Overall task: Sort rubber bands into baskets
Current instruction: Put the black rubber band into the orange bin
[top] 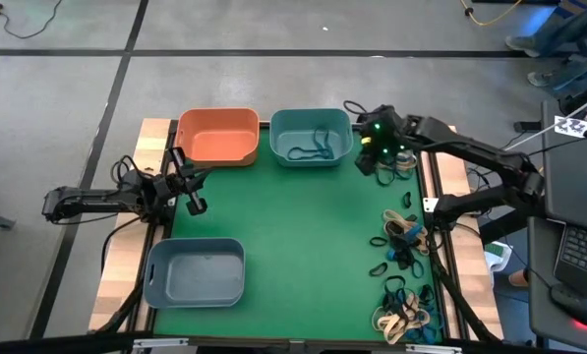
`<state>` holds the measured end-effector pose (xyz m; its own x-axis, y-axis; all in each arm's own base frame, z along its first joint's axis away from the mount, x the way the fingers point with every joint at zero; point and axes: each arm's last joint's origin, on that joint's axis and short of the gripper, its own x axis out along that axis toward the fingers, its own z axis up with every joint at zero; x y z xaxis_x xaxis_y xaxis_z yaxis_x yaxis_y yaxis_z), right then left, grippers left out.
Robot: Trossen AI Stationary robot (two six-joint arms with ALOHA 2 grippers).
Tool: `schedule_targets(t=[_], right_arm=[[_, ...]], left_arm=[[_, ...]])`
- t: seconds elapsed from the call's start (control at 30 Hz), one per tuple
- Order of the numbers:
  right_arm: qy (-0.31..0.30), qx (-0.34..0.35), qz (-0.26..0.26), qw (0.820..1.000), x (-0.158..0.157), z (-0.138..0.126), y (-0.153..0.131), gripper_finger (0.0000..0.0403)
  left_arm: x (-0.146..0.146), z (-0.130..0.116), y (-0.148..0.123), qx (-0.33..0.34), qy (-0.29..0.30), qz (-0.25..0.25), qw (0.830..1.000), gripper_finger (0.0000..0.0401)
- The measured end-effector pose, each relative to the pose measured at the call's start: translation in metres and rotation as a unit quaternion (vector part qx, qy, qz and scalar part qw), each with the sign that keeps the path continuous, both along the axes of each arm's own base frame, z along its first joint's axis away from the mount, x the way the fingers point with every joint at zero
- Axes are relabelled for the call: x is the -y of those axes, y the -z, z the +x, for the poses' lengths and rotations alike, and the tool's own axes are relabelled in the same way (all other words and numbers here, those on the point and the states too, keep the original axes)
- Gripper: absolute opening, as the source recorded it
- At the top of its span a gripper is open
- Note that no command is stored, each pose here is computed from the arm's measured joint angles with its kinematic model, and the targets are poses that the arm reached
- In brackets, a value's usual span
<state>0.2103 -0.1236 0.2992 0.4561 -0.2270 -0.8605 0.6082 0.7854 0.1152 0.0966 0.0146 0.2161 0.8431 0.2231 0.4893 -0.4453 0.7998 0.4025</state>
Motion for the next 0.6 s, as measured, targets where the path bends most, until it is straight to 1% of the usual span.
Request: schedule_targets(t=[0.13, 0.27, 0.37, 0.6], right_arm=[[0.015, -0.021, -0.003, 1.000, -0.003, -0.007, 0.007, 0.0191], [0.025, -0.044, -0.010, 0.999, -0.004, -0.011, 0.020, 0.0191], [0.031, -0.064, -0.014, 0.997, -0.004, -0.013, 0.034, 0.0191], [0.033, -0.071, -0.015, 0.997, -0.005, -0.017, 0.068, 0.0191]], left_arm=[[0.000, 0.000, 0.000, 0.000, 0.000, 0.000, 1.000, 0.0004], [0.000, 0.000, 0.000, 0.000, 0.001, -0.001, 1.000, 0.0004], [0.000, 0.000, 0.000, 0.000, 0.001, -0.001, 1.000, 0.0004], [0.000, 0.000, 0.000, 0.000, 0.001, -0.001, 1.000, 0.0004]])
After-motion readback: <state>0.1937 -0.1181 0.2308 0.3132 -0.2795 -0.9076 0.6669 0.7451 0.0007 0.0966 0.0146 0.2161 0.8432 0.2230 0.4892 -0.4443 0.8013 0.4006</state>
